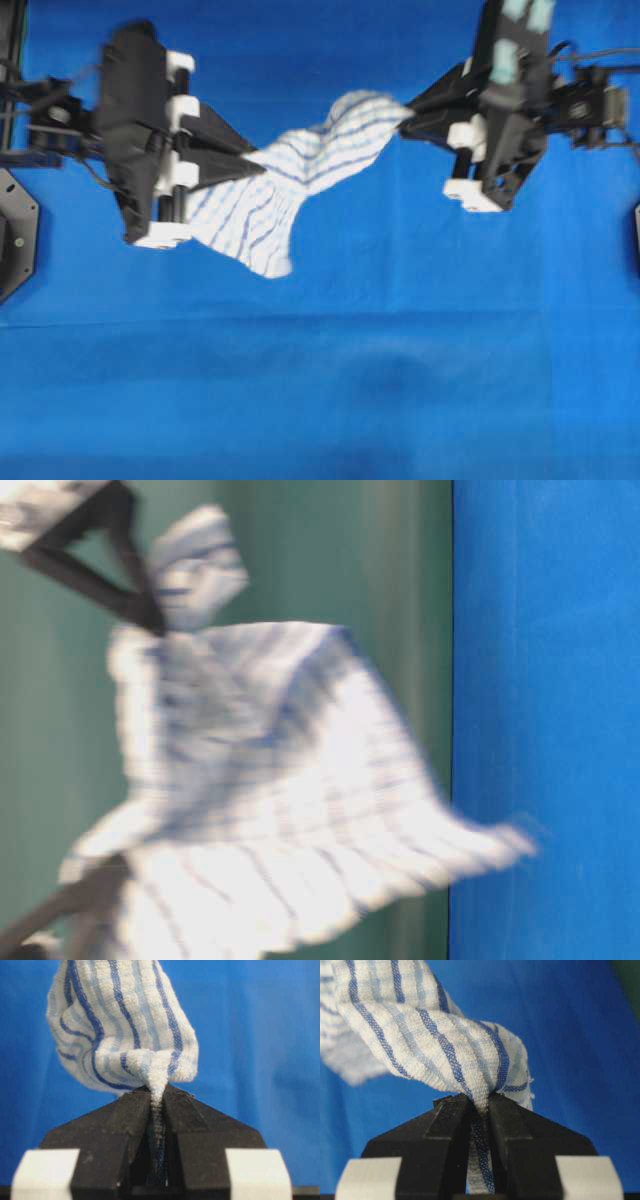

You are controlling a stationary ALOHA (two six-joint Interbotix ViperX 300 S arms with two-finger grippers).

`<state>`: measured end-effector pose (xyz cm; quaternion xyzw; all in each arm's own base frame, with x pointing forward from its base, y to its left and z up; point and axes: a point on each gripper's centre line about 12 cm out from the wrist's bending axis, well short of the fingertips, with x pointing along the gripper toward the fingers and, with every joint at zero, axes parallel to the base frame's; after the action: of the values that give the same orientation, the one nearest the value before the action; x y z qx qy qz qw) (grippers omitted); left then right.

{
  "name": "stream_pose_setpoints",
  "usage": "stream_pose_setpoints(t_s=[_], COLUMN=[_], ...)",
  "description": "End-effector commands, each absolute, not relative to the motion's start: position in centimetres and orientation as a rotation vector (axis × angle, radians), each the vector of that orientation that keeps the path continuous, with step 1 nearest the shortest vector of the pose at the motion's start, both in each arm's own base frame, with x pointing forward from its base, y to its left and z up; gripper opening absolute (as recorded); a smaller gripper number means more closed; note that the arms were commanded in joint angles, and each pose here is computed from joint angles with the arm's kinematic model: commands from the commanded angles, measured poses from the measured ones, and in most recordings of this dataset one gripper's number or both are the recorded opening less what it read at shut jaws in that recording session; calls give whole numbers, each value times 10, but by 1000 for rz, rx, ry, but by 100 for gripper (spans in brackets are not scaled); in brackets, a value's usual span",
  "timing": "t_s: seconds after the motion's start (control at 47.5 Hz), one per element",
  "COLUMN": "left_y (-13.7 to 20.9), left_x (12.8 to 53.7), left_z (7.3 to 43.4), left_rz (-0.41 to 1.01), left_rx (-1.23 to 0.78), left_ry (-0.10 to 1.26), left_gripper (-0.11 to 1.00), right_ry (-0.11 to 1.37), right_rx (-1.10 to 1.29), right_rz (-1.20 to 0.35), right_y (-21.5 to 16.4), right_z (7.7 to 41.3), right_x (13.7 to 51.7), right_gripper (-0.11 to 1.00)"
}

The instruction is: Lift the towel with both arms.

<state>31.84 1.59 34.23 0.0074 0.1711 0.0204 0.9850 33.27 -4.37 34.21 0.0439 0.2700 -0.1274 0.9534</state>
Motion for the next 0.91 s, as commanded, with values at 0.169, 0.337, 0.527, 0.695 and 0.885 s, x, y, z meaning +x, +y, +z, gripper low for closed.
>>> stream_pose_setpoints(t_s=[0.169,0.337,0.527,0.695,0.885], left_y=[16,18,18,17,17], left_x=[304,295,286,278,279], left_z=[425,468,503,517,515], left_rz=[47,55,57,55,55], left_rx=[30,38,60,95,96], left_ry=[160,92,34,10,18], left_gripper=[2,2,2,2,2], right_ry=[368,298,231,182,211], right_rx=[25,-10,-24,-22,-33], right_rz=[-258,-252,-249,-246,-230], right_y=[-44,-42,-41,-39,-33], right_z=[433,468,498,518,514], right_x=[315,309,300,290,291], right_gripper=[14,14,14,14,14])
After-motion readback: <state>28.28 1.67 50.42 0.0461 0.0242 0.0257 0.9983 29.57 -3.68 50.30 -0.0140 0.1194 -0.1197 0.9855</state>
